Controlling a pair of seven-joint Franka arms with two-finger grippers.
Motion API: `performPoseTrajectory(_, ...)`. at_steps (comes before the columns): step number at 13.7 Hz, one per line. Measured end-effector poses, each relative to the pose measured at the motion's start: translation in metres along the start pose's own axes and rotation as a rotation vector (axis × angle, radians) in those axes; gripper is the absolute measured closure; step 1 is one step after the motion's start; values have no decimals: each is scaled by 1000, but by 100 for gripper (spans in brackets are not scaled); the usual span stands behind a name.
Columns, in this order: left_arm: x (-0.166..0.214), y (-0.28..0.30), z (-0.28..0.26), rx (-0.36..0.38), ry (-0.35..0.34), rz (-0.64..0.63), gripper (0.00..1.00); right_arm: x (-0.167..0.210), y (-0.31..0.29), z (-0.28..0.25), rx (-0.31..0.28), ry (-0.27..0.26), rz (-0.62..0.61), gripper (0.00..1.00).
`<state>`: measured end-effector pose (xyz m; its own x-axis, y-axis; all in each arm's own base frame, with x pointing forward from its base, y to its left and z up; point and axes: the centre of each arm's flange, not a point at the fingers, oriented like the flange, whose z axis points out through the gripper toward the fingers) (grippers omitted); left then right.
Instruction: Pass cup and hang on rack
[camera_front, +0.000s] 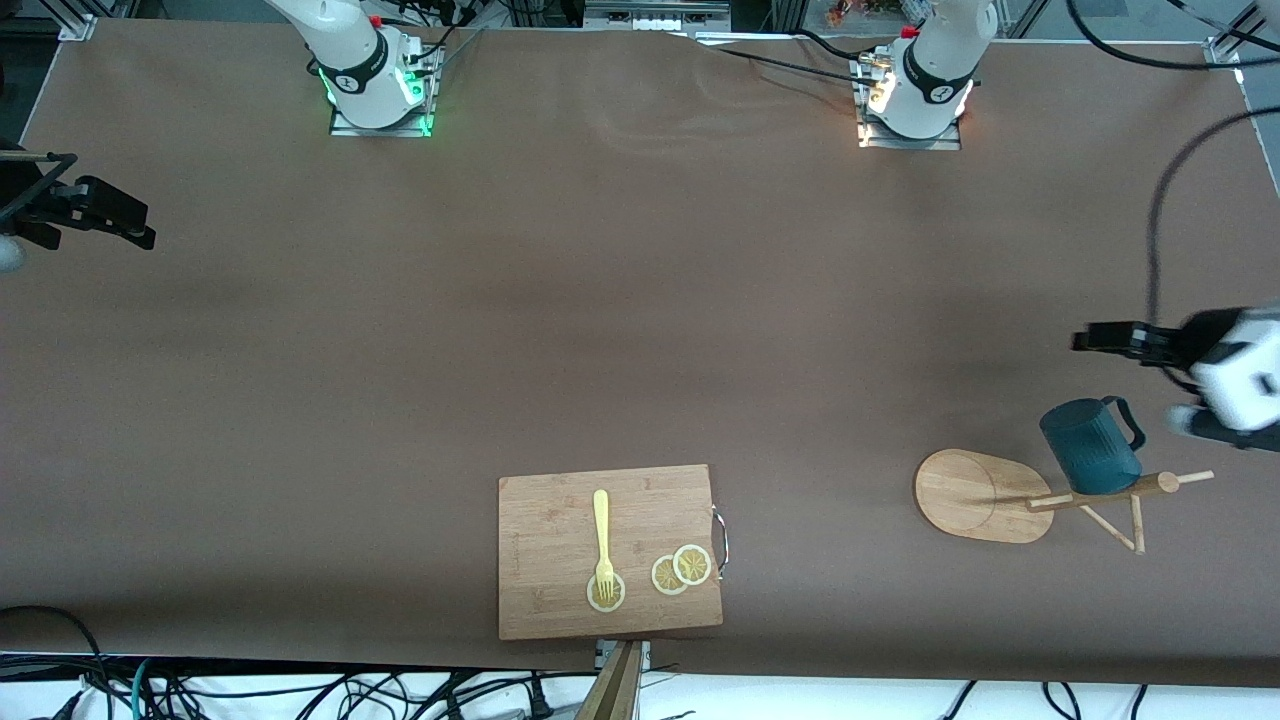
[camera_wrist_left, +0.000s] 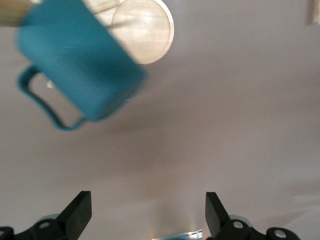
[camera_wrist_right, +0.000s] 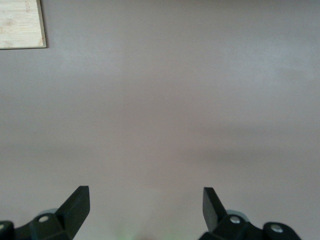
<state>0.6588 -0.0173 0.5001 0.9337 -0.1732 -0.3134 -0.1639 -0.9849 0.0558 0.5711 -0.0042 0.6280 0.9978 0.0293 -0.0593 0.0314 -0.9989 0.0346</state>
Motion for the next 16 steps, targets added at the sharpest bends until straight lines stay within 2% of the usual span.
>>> performPoseTrajectory(1,0,47,-2,71,-4,8,0,0,0,0,0,0,0,0)
performPoseTrajectory(3,-6,119,3,165,-10,38,0,0,0,0,0,0,0,0)
performPoseTrajectory(6,-17,151,-2,192,1,75,0,0,0,0,0,0,0,0)
performPoseTrajectory(8,-19,144,-8,185,23,67,0,0,0,0,0,0,0,0)
performPoseTrajectory(11,-20,138,-17,155,112,54,0,0,0,0,0,0,0,0)
performPoseTrajectory(14,-37,103,-24,63,294,-41,0,0,0,0,0,0,1,0)
performPoseTrajectory(16,-66,61,-23,-18,345,-119,0,0,0,0,0,0,1,0)
